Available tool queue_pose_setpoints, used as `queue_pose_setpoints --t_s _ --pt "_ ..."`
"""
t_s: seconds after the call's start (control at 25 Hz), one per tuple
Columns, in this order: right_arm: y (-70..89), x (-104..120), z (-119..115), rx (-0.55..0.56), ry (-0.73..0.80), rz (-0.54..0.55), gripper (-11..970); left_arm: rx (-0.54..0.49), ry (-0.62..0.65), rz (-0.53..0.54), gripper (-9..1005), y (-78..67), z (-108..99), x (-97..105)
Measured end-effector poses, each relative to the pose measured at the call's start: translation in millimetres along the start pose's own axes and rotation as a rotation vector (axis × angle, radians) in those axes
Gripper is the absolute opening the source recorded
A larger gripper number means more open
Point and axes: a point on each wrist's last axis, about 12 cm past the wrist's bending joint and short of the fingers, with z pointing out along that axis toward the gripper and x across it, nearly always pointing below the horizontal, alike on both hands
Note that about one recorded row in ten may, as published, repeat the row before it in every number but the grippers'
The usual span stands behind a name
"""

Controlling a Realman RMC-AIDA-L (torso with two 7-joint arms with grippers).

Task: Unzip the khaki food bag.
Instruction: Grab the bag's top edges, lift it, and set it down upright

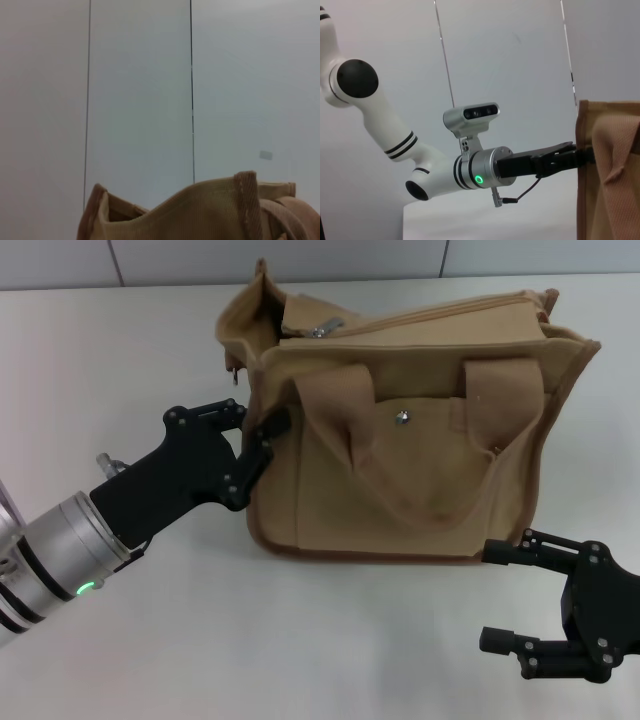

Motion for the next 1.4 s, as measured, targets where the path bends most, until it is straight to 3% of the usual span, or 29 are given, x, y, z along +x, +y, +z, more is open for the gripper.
queue_pose_setpoints --t_s 0.2,0.28,0.6,0.8,1.04,1.4 --pt "-1.0 -2 0 0.015 -0.027 -0.005 803 0.015 -0.008 0.024 250 3.7 2 -4" --pt "-2.3 -4 -1 0.035 -0.053 -0.01 802 0.019 -0.014 0.03 106 4.7 2 -5" --pt "-7.4 -20 -20 0.241 -0.275 -0.031 797 0.066 -0.066 0.087 91 22.9 -2 -28" --pt "-14.0 -32 -33 0.313 -0.328 -0.06 795 0.214 -0.024 0.158 91 30.2 1 -48" --pt "-29.8 -62 -43 0.299 -0.348 -0.064 792 0.285 -0.016 0.201 92 32.2 5 -66" --pt "-32.3 -91 -56 0.276 -0.382 -0.117 787 0.28 -0.046 0.275 91 43.6 9 -90"
